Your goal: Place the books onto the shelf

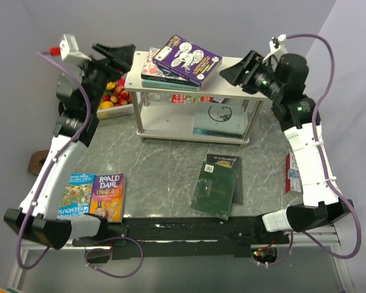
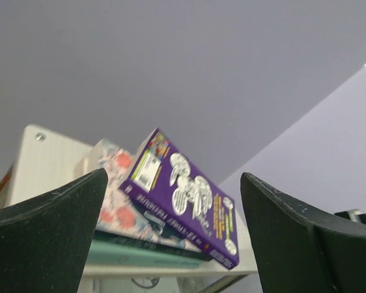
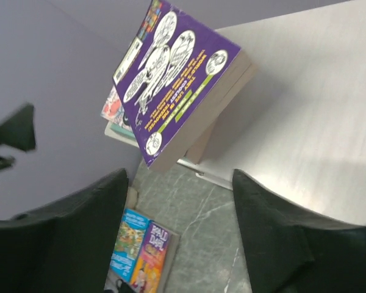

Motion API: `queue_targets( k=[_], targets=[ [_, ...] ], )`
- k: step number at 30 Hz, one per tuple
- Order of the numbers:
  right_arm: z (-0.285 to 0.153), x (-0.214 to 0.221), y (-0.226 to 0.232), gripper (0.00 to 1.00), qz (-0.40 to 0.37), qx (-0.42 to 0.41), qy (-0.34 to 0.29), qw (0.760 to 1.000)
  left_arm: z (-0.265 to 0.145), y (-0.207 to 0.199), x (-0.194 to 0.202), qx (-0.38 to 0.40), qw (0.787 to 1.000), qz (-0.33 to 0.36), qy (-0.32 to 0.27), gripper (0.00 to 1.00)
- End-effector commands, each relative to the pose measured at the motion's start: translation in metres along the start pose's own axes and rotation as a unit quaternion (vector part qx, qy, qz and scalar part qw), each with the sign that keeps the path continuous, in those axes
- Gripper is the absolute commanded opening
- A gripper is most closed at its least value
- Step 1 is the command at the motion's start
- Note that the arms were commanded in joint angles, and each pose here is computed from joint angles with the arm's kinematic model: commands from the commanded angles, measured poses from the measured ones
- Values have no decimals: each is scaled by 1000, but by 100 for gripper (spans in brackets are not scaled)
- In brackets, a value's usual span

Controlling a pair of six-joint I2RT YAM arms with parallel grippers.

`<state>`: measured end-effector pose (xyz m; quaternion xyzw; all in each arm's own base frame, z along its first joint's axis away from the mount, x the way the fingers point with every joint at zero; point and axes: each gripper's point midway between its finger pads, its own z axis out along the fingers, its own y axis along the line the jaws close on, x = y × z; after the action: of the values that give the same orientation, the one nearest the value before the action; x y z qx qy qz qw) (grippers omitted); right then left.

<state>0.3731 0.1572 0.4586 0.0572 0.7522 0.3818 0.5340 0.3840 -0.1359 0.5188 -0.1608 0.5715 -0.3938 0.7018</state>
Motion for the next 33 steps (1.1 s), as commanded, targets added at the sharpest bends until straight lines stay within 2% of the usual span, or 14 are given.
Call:
queue_targets(
  k=[1, 3, 5, 7, 8, 11, 14, 21, 27, 33],
  targets=[
    [12, 3, 9, 64, -25, -21, -34, 999, 19, -29, 5, 71, 996, -5, 52, 96],
    [16, 12, 10, 57, -27, -20, -31, 999, 25, -35, 8, 106, 993, -9, 49, 96],
    [18, 13, 14, 57, -29, -29, -35, 999, 28, -37, 24, 145, 986, -16, 79, 96],
    [20, 14, 18, 65, -30, -33, -36, 998, 34, -43, 22, 164, 982, -25, 90, 87],
    [21, 14, 19, 67, -30, -34, -38, 998, 42, -35, 34, 163, 980, -32, 113, 78],
    [22, 13, 22, 73, -31, -36, -45, 998, 52, -30, 42, 175, 973, -65, 135, 69],
    [26, 12, 23, 74, -31, -34, -46, 998, 63, -22, 49, 177, 969, -91, 149, 66],
    [35, 11, 26, 74, -32, -34, -46, 998, 78, -13, 57, 167, 969, -91, 158, 67],
    [44, 11, 27, 74, -33, -34, -43, 998, 88, -8, 58, 151, 972, -74, 161, 66],
    [48, 7, 29, 73, -37, -30, -48, 998, 96, 4, 62, 124, 977, -32, 169, 58]
  ],
)
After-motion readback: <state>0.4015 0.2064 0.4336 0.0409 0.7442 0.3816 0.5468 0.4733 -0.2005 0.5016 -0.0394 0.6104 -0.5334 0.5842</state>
